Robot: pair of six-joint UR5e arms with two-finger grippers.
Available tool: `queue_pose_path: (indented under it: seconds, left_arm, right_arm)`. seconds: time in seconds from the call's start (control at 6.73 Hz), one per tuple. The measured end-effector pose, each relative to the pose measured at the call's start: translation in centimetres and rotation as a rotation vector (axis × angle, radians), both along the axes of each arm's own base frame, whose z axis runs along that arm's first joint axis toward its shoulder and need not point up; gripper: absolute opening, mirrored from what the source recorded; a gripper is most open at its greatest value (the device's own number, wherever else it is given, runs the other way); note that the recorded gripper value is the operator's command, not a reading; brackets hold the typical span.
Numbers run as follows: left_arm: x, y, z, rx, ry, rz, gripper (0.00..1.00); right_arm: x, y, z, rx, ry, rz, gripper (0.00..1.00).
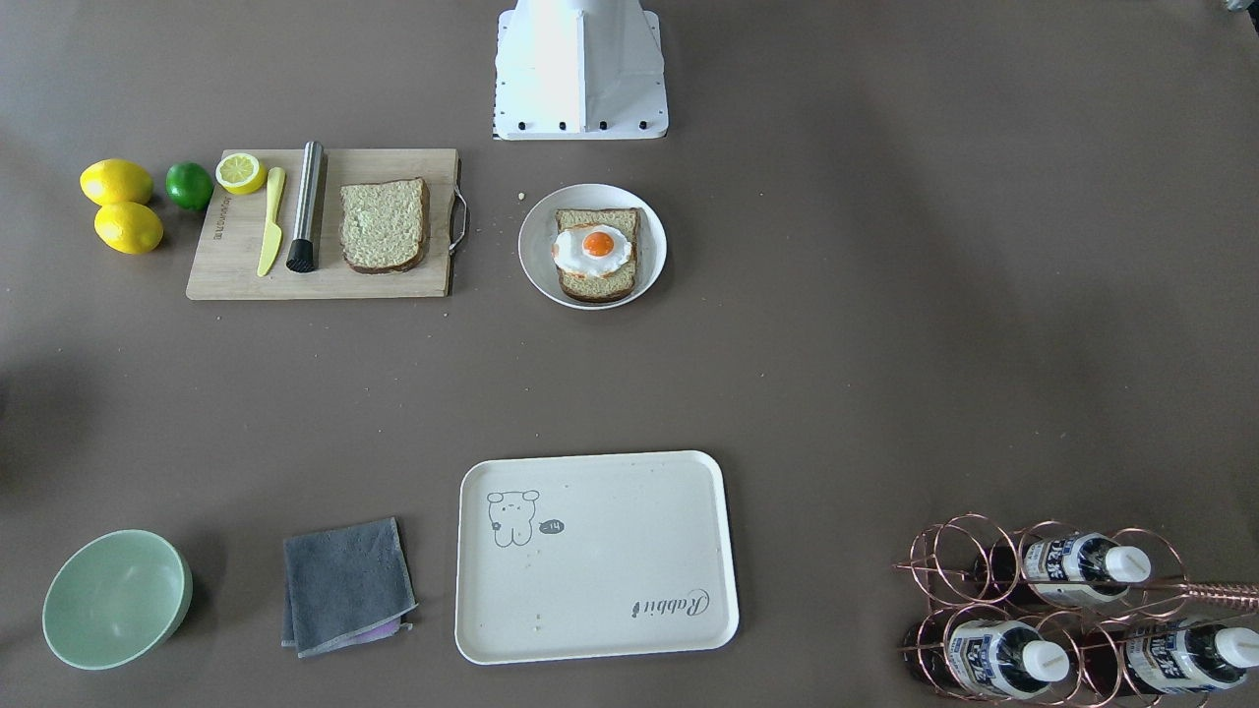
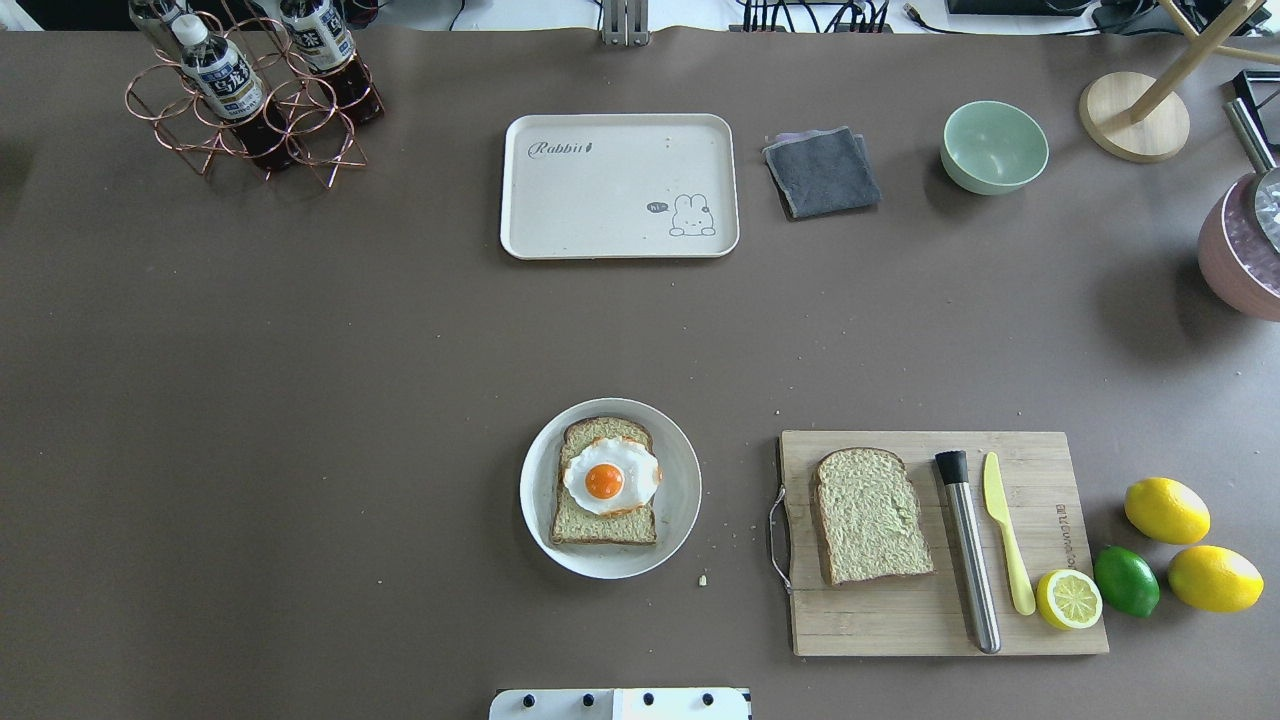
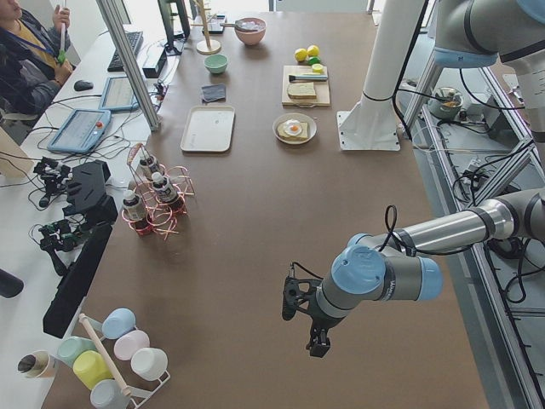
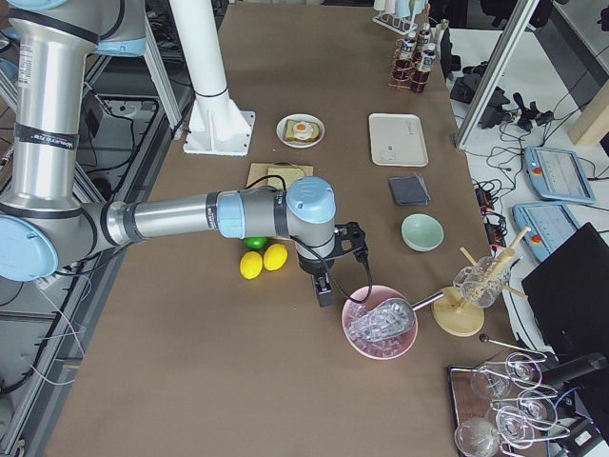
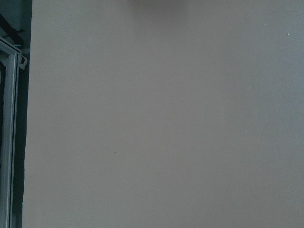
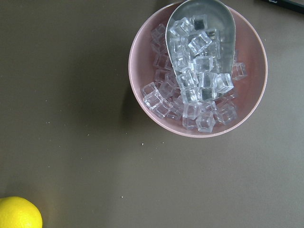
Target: Make sandwich and place on tray
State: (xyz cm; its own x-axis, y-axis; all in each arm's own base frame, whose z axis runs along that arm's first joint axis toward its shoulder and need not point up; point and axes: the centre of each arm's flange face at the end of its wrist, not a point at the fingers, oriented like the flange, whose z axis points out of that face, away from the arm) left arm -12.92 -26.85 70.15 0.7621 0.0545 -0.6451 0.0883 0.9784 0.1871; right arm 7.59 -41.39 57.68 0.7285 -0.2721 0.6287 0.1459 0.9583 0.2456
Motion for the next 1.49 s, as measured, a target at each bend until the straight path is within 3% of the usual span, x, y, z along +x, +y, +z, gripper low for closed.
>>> queue_pose_path:
  seconds: [0.3,0.74,1.04,1.49]
  left_arm:
    - [0.0,-0.1,-0.1,-0.002,0.003,0.004,0.97]
    - [1.7,-1.5,-1.8,-0.034,0.071,0.053,0.98]
    - [2.6,-3.3,-3.5,-0.062,0.08,0.083,0.97]
    - [3.0,-7.4,-5.6,-0.108,0.082,0.088,0.97]
  right_arm:
    - [0.0,0.1,0.4,-0.011,0.001,0.003,1.0]
    - [0.0,0.8,2.2,-0.046,0.0,0.001,1.0]
    - [0.0,1.8,3.7,-0.077,-0.002,-0.003,1.0]
    - [0.2,2.4,3.8,-0.082,-0.005,0.004,1.0]
